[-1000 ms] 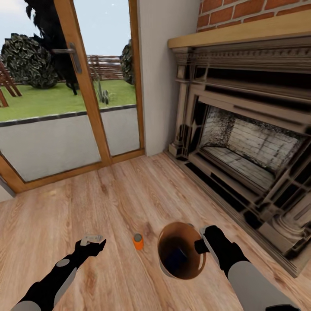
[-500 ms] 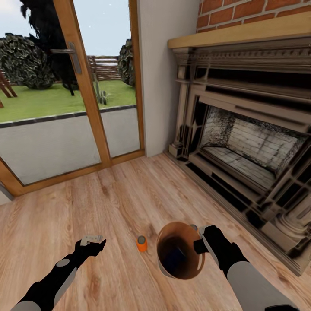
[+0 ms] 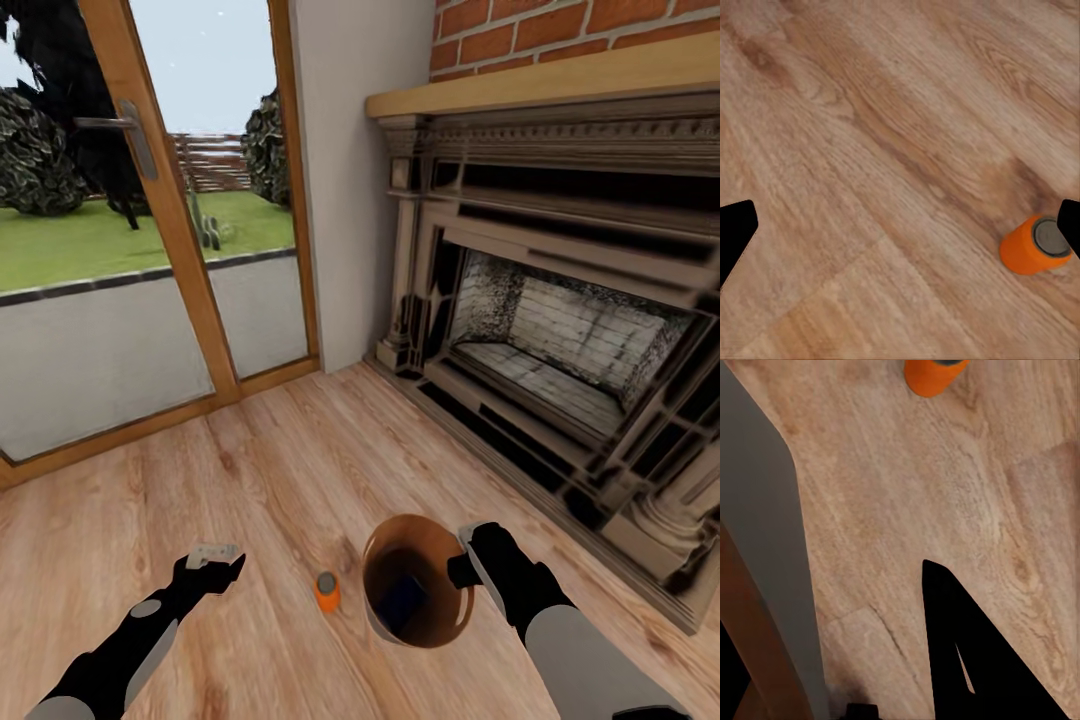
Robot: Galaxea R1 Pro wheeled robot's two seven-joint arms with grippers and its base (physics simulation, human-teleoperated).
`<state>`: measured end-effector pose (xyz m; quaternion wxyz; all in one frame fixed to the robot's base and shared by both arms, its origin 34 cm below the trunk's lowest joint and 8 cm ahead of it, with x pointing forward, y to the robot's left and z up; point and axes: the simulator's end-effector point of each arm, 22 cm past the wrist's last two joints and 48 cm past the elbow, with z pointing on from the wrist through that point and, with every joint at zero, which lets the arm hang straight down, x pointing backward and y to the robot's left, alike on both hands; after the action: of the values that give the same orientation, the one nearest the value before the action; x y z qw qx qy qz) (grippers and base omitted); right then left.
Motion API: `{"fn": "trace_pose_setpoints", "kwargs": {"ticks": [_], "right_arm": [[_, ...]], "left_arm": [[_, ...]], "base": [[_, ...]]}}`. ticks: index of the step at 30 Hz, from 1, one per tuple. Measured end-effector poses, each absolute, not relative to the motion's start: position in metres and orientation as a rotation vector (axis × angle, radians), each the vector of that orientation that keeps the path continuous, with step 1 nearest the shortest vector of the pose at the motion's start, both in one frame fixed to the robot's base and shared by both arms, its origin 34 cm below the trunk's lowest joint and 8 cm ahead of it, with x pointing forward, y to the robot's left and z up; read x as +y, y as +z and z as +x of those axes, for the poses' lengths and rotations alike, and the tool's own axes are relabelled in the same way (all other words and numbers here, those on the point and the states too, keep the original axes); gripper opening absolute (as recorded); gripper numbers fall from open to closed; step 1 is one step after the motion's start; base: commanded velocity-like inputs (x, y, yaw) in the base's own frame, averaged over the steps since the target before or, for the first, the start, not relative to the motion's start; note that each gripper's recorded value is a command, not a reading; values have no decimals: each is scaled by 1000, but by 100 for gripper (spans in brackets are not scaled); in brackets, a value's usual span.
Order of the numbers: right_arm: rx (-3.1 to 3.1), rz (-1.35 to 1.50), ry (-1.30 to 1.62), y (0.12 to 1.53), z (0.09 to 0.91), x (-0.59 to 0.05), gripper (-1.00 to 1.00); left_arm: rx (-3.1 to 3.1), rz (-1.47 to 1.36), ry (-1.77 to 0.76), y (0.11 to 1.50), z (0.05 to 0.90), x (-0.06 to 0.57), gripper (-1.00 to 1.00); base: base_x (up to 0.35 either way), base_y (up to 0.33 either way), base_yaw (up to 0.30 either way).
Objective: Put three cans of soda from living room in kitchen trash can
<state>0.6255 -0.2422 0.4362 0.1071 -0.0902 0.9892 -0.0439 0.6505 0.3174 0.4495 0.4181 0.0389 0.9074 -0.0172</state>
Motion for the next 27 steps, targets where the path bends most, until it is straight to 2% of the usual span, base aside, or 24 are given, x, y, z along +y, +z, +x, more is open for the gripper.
{"fn": "trace_pose_setpoints", "kwargs": {"ticks": [27], "right_arm": [[2912, -265, -129, 467, 631, -242, -100]], "left_arm": [[2288, 95, -39, 478, 654, 318, 100]], "base": [[15, 2, -3]]}}
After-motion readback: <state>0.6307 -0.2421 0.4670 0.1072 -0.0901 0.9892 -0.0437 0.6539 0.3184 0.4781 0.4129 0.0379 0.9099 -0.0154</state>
